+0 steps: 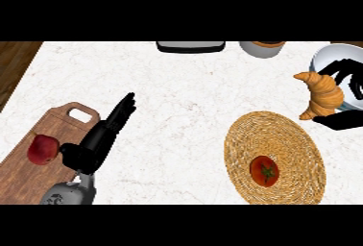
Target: Pick the croissant from the placemat and place it in the bowl
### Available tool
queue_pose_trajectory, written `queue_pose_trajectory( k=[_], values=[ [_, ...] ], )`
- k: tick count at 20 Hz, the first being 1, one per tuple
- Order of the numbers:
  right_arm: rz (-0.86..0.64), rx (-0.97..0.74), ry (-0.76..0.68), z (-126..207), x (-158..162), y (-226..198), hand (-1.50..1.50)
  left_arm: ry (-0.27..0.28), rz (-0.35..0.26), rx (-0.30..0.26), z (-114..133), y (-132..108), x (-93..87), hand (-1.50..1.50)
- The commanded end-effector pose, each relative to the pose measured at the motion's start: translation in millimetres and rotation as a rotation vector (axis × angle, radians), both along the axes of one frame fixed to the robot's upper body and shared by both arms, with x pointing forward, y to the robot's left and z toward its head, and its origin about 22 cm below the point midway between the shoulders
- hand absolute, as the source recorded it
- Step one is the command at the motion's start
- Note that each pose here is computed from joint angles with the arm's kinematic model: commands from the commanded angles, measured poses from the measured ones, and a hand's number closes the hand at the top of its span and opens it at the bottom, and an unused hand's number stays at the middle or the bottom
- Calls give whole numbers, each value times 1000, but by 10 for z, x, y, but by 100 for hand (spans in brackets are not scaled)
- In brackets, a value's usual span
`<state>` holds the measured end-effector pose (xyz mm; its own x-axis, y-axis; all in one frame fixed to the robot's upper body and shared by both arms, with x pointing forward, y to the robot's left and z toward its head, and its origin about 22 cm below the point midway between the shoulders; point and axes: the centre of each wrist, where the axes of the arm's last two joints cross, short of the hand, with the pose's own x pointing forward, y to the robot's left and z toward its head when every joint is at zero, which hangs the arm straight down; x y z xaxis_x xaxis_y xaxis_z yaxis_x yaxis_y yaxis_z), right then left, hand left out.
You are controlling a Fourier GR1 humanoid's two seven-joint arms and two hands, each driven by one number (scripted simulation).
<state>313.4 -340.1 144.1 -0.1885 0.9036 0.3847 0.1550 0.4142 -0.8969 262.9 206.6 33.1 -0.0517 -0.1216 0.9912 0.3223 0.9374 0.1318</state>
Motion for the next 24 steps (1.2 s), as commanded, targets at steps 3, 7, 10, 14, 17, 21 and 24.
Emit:
queue_pose_trajectory(
  k=[3, 7, 10, 14, 17, 21, 24],
  values=[
    [-85, 127, -42, 274, 90, -417, 150, -8, -20, -7, 9, -81, -131, 0],
    [-167, 34, -32, 303, 320, -520, 150, -5, -14, 0, 30, 111, -22, 0],
    [-252, -65, -111, 190, 378, -704, 150, -6, -37, 5, -34, -110, -76, 0],
    [-297, -106, -192, -3, 520, -885, 150, -29, -72, 3, 54, -132, 23, 0],
    [-325, -114, -170, 168, 551, -1201, 150, -29, -33, 6, 52, -70, 3, 0],
    [-323, -143, 143, -218, 568, -1176, 150, -30, -60, 11, 4, -172, 57, 0],
    [-313, -35, 288, -268, 531, -1306, 150, -24, -69, 5, -7, -77, 87, 0]
  ],
)
